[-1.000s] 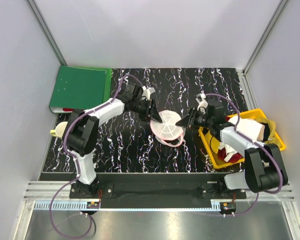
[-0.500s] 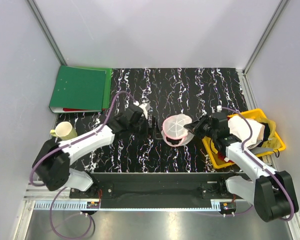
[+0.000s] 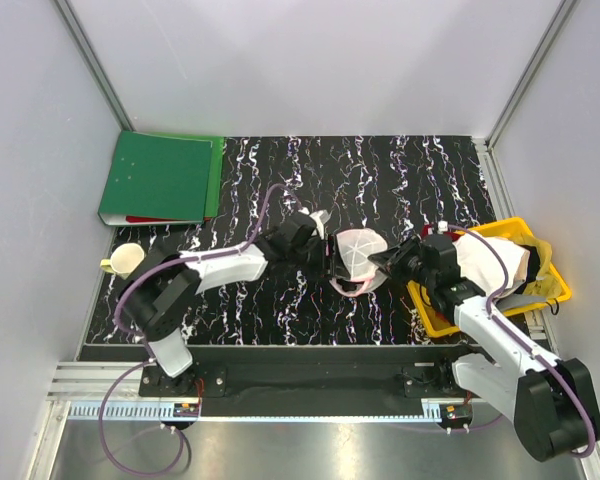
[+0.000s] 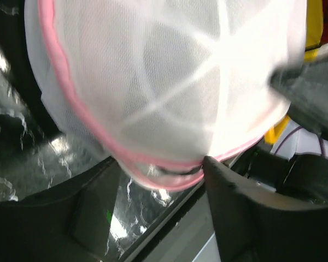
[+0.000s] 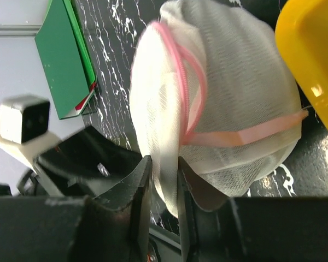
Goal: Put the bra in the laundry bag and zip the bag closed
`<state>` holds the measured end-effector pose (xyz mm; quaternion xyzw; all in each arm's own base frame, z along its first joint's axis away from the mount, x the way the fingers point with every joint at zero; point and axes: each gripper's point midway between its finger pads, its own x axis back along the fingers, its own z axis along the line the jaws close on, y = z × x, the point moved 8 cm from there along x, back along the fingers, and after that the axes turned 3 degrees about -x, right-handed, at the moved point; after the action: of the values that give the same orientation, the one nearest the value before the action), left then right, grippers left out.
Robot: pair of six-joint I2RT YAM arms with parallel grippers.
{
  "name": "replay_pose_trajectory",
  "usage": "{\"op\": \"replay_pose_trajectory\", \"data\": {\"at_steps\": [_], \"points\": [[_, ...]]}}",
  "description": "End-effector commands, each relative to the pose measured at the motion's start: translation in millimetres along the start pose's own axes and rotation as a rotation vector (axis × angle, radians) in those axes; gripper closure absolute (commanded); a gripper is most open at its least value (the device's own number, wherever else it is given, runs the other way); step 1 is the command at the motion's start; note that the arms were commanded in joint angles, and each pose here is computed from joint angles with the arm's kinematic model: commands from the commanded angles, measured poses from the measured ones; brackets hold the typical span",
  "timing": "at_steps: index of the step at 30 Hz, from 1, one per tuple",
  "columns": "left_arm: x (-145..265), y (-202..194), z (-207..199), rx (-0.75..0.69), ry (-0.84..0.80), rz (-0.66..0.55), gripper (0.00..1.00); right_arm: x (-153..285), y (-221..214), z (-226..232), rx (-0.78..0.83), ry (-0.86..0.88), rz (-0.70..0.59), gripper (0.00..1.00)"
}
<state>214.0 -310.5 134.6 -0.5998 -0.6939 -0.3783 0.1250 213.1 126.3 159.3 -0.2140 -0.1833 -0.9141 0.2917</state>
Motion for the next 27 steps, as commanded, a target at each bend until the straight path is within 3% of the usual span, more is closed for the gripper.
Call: {"op": "replay_pose_trajectory", "data": {"at_steps": [1, 3, 4, 6, 8, 12, 16, 27], "points": [[-1.5, 38.6, -5.8, -0.070, -0.032, -0.072, 0.61, 4.4, -6.5, 0.5, 0.011, 0.012, 0.009, 0.71], [6.6, 48.5, 6.5, -0.067, 0.033, -0.082, 0.72, 4.9, -10.0, -3.0, 0.046, -0.008, 0.042, 0.69], [10.2, 53.2, 10.9, -0.099, 0.055, -0.092, 0.85, 5.5, -11.6, -3.7, 0.058, -0.017, 0.068, 0.66], [18.1, 59.7, 21.1, -0.111, 0.104, -0.078, 0.95, 4.8, -11.1, -2.7, 0.106, -0.022, 0.085, 0.62], [25.9, 75.1, 21.2, -0.167, 0.119, -0.094, 0.99, 5.2, -12.1, -2.4, 0.138, -0.017, 0.102, 0.56], [36.0, 87.2, 27.9, -0.212, 0.135, -0.071, 1.00, 5.3, -10.9, 1.1, 0.260, -0.021, 0.153, 0.43], [37.1, 90.8, 24.0, -0.258, 0.064, -0.020, 1.00, 3.2, -12.7, 5.7, 0.269, 0.011, 0.197, 0.32], [36.0, 87.5, 23.6, -0.263, 0.043, 0.003, 0.99, -19.9, -16.3, 9.2, 0.184, 0.112, 0.230, 0.29]]}}
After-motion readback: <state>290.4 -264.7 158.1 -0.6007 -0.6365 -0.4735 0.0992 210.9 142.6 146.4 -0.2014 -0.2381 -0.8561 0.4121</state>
